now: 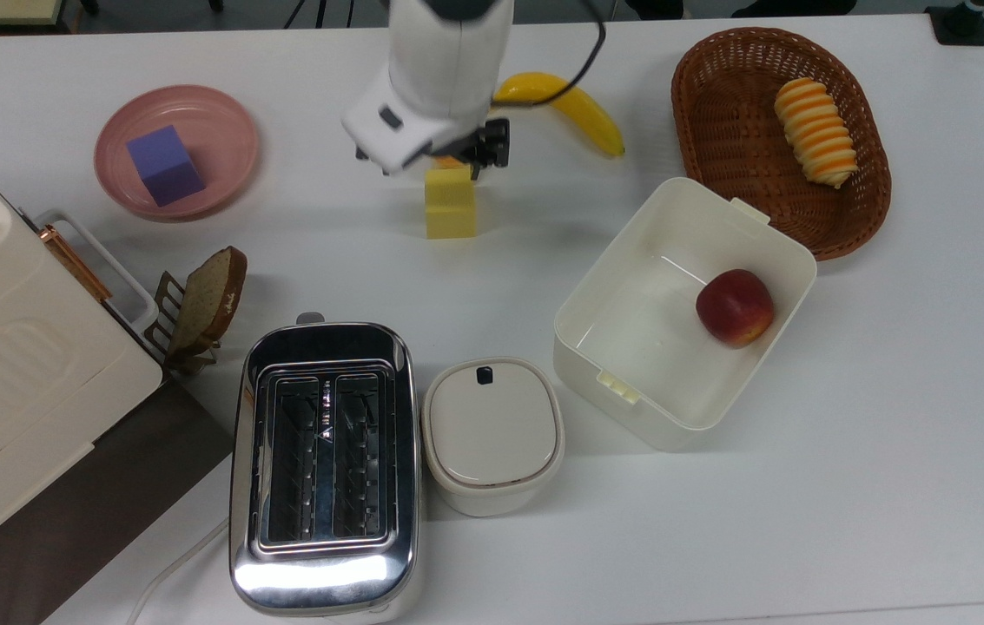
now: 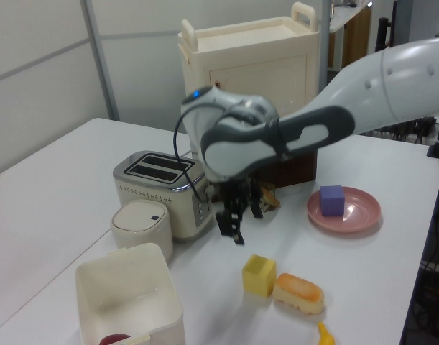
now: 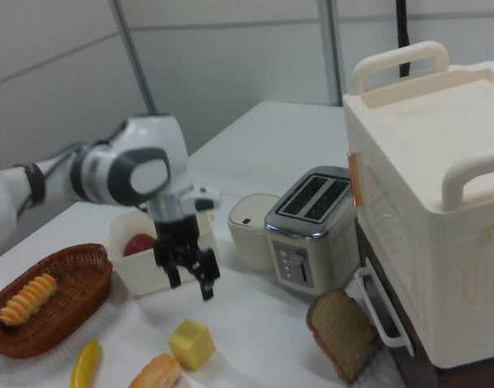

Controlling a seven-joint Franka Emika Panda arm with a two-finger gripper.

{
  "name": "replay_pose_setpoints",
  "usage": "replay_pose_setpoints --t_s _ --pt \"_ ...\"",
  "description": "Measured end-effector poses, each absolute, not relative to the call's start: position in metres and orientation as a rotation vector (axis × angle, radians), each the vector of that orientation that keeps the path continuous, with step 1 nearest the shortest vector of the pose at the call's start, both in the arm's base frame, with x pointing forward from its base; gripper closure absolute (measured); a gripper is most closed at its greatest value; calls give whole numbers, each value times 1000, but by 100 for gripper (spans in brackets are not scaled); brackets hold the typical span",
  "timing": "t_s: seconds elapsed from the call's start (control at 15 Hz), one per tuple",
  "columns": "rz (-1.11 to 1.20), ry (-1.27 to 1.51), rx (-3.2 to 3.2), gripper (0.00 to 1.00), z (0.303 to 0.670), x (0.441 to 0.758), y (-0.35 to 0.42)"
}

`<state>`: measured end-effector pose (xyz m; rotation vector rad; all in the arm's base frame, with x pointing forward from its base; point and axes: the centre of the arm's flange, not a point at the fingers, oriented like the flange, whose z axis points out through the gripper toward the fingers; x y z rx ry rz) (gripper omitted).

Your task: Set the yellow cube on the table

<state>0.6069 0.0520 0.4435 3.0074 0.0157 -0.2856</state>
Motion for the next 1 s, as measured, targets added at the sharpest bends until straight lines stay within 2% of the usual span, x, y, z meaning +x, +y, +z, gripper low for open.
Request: replay_pose_setpoints --t_s 0.27,0.47,1.0 --pt "-135 -102 3065 0 517 590 40" --pt "-68 -196 3084 0 548 580 34" --pt "-51 -319 3075 0 556 580 26"
